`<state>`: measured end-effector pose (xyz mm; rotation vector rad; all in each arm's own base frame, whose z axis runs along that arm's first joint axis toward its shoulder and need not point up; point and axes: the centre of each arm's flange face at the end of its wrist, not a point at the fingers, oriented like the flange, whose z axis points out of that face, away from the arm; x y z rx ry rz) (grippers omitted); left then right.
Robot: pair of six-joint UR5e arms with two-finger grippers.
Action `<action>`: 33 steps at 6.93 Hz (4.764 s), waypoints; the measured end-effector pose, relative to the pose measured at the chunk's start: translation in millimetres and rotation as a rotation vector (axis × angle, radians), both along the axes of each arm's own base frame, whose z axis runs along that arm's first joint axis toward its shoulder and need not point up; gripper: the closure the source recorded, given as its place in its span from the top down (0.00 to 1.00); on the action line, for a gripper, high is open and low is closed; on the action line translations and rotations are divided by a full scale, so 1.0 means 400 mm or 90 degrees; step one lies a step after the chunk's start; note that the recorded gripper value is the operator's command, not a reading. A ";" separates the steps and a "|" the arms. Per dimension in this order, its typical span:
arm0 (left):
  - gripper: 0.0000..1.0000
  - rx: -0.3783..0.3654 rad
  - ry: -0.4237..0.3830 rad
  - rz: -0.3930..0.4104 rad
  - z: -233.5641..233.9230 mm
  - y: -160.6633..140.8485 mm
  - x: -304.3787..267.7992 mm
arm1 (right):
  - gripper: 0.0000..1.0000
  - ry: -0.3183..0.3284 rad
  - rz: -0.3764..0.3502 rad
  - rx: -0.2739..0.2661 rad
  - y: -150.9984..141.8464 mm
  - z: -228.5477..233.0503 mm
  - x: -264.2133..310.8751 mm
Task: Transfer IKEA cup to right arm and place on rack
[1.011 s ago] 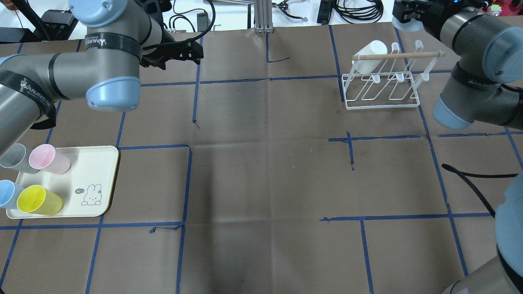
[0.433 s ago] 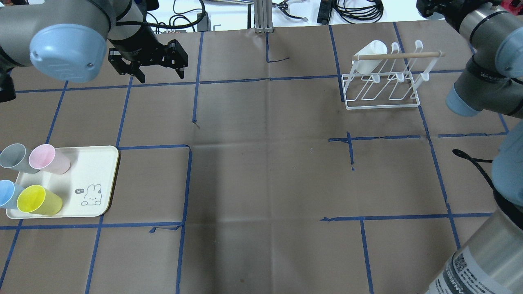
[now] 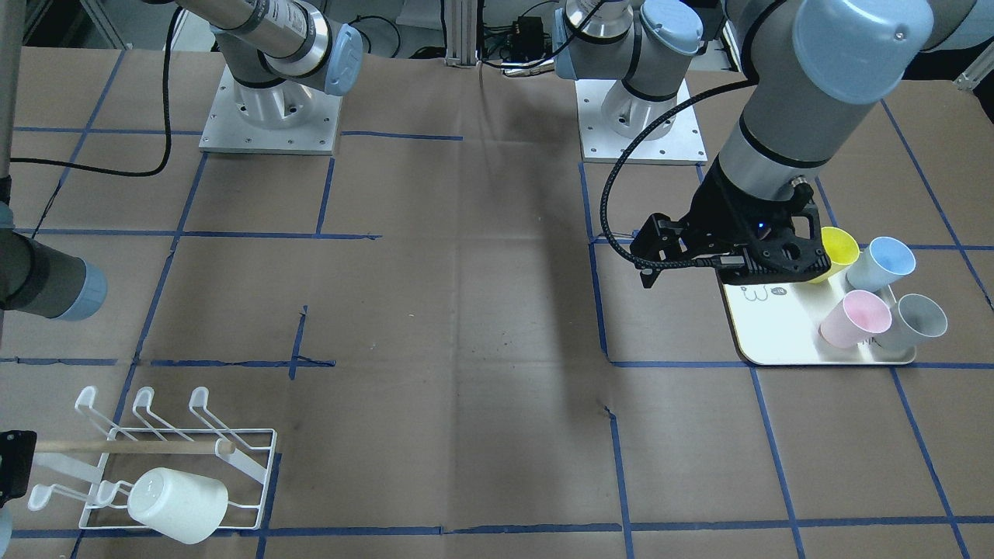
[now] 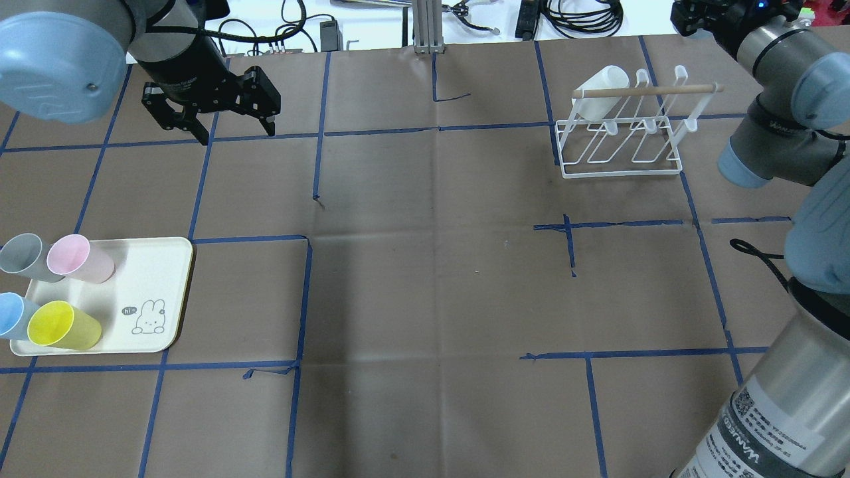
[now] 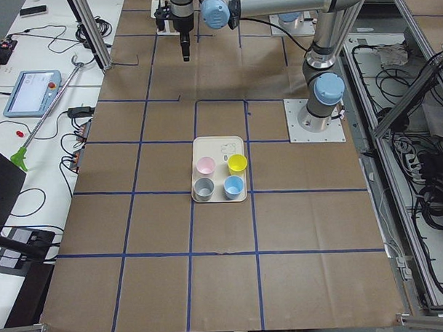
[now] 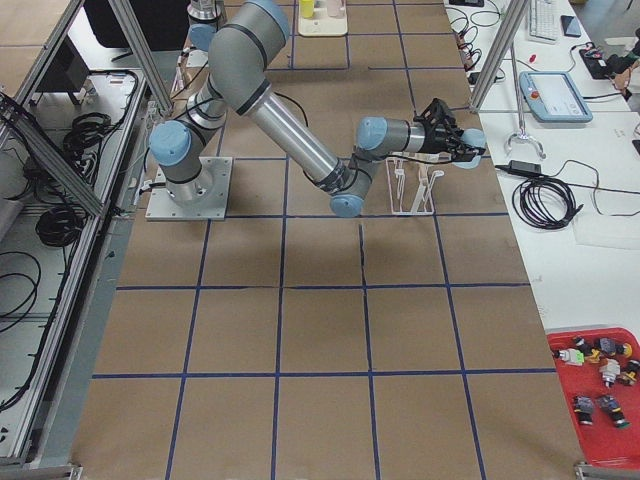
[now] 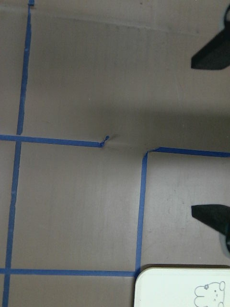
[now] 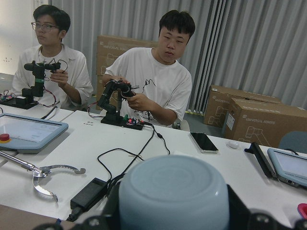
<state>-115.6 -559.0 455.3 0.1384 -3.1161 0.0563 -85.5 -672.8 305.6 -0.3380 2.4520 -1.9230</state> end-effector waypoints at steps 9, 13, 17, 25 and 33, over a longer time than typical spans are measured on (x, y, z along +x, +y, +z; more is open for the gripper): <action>0.99 -0.007 -0.019 -0.017 0.037 0.072 -0.038 | 0.07 -0.030 -0.001 0.063 0.052 -0.118 0.012; 0.99 -0.012 -0.021 -0.011 0.041 0.072 -0.028 | 1.00 -0.045 0.006 0.072 0.056 -0.132 0.002; 0.99 -0.011 -0.022 -0.011 0.035 0.070 -0.021 | 1.00 -0.066 -0.002 0.069 0.053 -0.104 0.000; 0.99 -0.004 -0.020 -0.009 0.015 0.096 -0.022 | 1.00 -0.134 -0.082 0.392 0.183 0.274 0.069; 0.99 0.001 -0.021 -0.011 0.006 0.088 -0.021 | 1.00 -0.060 0.034 0.889 0.440 0.315 0.517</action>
